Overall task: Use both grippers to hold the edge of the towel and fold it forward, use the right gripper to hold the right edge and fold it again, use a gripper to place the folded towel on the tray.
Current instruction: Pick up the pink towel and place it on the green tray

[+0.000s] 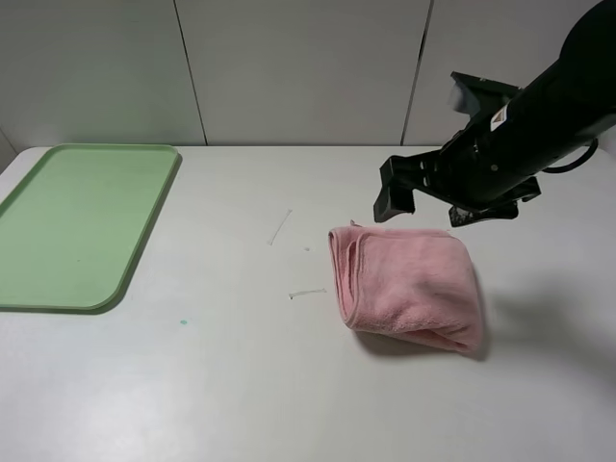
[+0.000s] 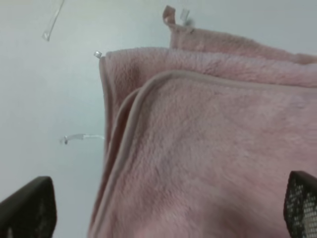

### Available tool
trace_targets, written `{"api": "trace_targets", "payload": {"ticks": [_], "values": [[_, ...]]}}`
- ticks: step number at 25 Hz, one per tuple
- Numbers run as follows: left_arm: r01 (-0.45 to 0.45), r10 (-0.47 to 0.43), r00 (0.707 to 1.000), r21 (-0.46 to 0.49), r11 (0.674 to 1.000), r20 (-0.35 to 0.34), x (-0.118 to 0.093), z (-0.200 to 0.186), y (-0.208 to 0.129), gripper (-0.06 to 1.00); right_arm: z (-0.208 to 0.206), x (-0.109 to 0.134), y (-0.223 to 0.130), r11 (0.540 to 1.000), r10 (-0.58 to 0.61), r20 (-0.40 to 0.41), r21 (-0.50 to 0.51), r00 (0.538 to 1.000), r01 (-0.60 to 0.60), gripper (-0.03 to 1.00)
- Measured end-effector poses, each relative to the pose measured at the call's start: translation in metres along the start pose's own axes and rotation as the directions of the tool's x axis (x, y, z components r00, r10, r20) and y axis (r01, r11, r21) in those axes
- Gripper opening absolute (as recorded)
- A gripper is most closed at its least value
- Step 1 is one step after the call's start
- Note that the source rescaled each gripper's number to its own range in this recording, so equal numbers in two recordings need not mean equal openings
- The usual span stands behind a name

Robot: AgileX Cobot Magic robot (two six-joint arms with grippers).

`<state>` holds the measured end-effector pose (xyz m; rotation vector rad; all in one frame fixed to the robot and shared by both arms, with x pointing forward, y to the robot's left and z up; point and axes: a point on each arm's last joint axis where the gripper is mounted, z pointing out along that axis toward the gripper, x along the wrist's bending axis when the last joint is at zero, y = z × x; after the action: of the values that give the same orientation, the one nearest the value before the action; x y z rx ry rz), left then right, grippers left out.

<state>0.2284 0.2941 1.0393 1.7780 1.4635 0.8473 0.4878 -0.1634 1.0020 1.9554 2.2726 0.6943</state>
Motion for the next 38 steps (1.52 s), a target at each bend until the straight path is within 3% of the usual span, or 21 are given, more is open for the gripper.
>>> {"api": "trace_targets", "payload": {"ticks": [7, 23, 38], "values": [[0.000, 0.000, 1.000, 0.000, 1.000, 0.000, 0.000, 0.000, 0.000, 0.90, -0.027, -0.005, -0.007, 0.999, -0.048, 0.052, -0.001, 0.997, 0.048, 1.00], [0.000, 0.000, 1.000, 0.000, 1.000, 0.000, 0.000, 0.000, 0.000, 0.90, -0.131, -0.057, -0.040, 0.986, 0.063, 0.230, -0.163, 0.971, -0.025, 1.00], [0.000, 0.000, 1.000, 0.000, 1.000, 0.000, 0.000, 0.000, 0.000, 0.90, -0.162, -0.077, -0.135, 0.930, 0.133, 0.276, -0.368, 0.952, -0.023, 1.00]]}}
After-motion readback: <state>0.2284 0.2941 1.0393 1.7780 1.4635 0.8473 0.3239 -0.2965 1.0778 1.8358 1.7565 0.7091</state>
